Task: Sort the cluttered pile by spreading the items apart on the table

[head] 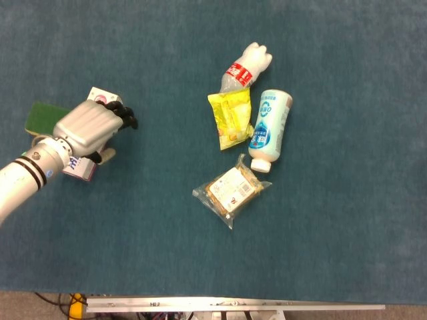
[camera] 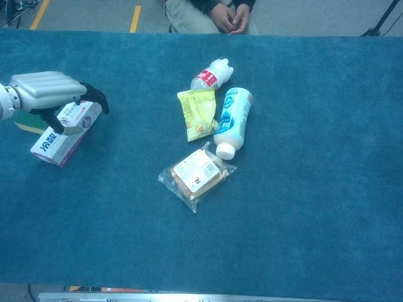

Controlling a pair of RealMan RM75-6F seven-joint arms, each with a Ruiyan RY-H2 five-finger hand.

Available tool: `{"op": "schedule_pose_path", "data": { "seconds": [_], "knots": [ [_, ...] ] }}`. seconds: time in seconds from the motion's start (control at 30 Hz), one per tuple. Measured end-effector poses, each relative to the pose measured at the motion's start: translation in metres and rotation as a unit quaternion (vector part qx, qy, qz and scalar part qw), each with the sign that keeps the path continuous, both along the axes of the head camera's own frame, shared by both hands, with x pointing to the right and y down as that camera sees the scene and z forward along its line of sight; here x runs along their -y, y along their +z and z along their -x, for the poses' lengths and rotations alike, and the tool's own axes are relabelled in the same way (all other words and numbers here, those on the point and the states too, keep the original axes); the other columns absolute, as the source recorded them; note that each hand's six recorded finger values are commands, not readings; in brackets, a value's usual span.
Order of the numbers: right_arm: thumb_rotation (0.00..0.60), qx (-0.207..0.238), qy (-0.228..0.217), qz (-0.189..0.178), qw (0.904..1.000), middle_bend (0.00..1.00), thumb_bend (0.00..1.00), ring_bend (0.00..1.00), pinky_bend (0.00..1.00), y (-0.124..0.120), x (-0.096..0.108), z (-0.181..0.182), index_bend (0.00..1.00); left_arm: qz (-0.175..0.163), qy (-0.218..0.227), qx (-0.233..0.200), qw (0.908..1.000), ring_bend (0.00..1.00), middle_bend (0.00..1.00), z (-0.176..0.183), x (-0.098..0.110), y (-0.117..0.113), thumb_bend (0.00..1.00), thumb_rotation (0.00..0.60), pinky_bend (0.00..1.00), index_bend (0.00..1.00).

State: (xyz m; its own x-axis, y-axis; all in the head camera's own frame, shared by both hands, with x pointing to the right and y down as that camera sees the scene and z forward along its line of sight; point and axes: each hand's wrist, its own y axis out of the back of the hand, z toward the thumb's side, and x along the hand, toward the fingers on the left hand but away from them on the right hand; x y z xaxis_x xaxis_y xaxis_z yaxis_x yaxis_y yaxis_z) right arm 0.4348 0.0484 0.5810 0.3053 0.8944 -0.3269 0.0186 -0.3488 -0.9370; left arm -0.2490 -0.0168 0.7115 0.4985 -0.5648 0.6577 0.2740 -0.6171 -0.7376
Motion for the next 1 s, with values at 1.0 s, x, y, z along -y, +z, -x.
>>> {"op": "schedule_pose_path", "data": {
  "seconds": [1.0],
  "knots": [
    [0.600, 0.006, -0.016, 0.007, 0.9998, 0.50, 0.14, 0.42, 0.40, 0.003, -0.002, 0.003, 0.45, 0.093, 0.026, -0.121, 0.9879, 0.11, 0.11, -0.100, -0.068, -0.029, 0.34, 0.600, 0.23, 0.14]
  ]
}}
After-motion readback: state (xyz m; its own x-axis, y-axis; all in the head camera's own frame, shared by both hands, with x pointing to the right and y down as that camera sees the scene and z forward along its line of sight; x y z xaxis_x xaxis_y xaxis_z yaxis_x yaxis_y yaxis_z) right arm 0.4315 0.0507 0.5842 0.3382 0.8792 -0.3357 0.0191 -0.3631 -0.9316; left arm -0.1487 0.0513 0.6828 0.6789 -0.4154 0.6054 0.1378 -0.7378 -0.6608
